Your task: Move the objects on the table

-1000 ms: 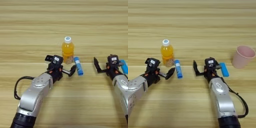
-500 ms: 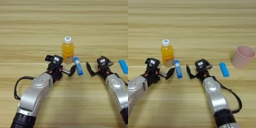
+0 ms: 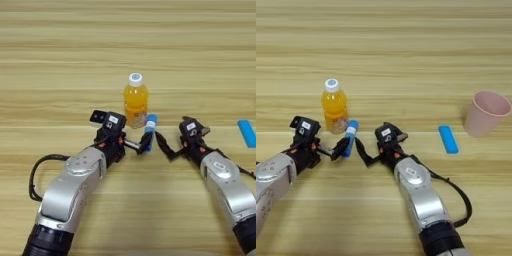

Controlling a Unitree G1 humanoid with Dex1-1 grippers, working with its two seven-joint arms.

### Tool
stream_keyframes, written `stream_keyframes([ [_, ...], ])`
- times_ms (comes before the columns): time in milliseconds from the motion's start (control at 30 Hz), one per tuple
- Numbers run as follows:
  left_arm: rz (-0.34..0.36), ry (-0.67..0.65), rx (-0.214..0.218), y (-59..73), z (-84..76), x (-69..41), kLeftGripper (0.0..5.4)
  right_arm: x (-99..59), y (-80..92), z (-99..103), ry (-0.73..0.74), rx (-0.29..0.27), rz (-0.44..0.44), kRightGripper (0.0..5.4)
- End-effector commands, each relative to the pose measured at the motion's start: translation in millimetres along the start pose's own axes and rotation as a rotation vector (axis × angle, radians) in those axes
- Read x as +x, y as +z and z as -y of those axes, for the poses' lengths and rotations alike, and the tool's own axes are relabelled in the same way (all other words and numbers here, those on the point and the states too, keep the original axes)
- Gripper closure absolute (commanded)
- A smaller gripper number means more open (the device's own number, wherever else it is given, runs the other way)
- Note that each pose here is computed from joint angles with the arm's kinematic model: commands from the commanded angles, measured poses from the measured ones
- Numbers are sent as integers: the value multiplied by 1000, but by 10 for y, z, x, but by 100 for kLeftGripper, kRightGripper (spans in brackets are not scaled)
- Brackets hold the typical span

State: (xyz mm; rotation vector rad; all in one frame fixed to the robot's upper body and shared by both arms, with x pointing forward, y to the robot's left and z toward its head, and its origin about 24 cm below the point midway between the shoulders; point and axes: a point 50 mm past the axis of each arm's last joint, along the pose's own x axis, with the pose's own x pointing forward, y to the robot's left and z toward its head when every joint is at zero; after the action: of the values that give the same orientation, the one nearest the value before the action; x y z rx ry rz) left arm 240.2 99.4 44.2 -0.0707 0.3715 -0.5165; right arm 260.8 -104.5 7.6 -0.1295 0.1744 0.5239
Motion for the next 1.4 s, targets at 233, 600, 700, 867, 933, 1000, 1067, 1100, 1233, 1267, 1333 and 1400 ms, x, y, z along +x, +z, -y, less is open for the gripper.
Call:
stream_keyframes([
  [233, -5, 36, 32, -60, -98, 76, 0, -89, -22, 190, -126, 55, -19, 2],
  [600, 12, 0, 59, -69, -70, 92, 0, -280, 284, 625, -436, 20, 147, 2],
  [700, 18, -11, 62, -57, -54, 86, 0, -267, 253, 613, -432, 25, 133, 2],
  [867, 27, -16, 56, -43, -47, 91, 0, -259, 230, 616, -429, 49, 124, 2],
  [933, 33, -25, 56, -31, -32, 93, 0, -259, 228, 619, -428, 49, 121, 2],
  [1000, 32, -32, 58, -32, -22, 97, 0, -257, 226, 620, -427, 49, 120, 2],
  [1067, 28, -36, 58, -45, -16, 110, 0, -256, 224, 625, -430, 50, 120, 2],
  [1100, 22, -40, 59, -60, -14, 122, 0, -263, 229, 638, -441, 47, 124, 2],
  [1233, -8, -61, 64, -137, -10, 172, 0, -310, 321, 710, -501, 26, 188, 2],
  [1267, -16, -71, 67, -160, -5, 186, 0, -326, 355, 728, -518, 19, 211, 2],
  [1333, -31, -86, 73, -204, 1, 209, 0, -349, 397, 755, -544, 12, 240, 2],
  [1400, -39, -88, 77, -233, -4, 225, 0, -357, 399, 771, -556, 15, 246, 2],
])
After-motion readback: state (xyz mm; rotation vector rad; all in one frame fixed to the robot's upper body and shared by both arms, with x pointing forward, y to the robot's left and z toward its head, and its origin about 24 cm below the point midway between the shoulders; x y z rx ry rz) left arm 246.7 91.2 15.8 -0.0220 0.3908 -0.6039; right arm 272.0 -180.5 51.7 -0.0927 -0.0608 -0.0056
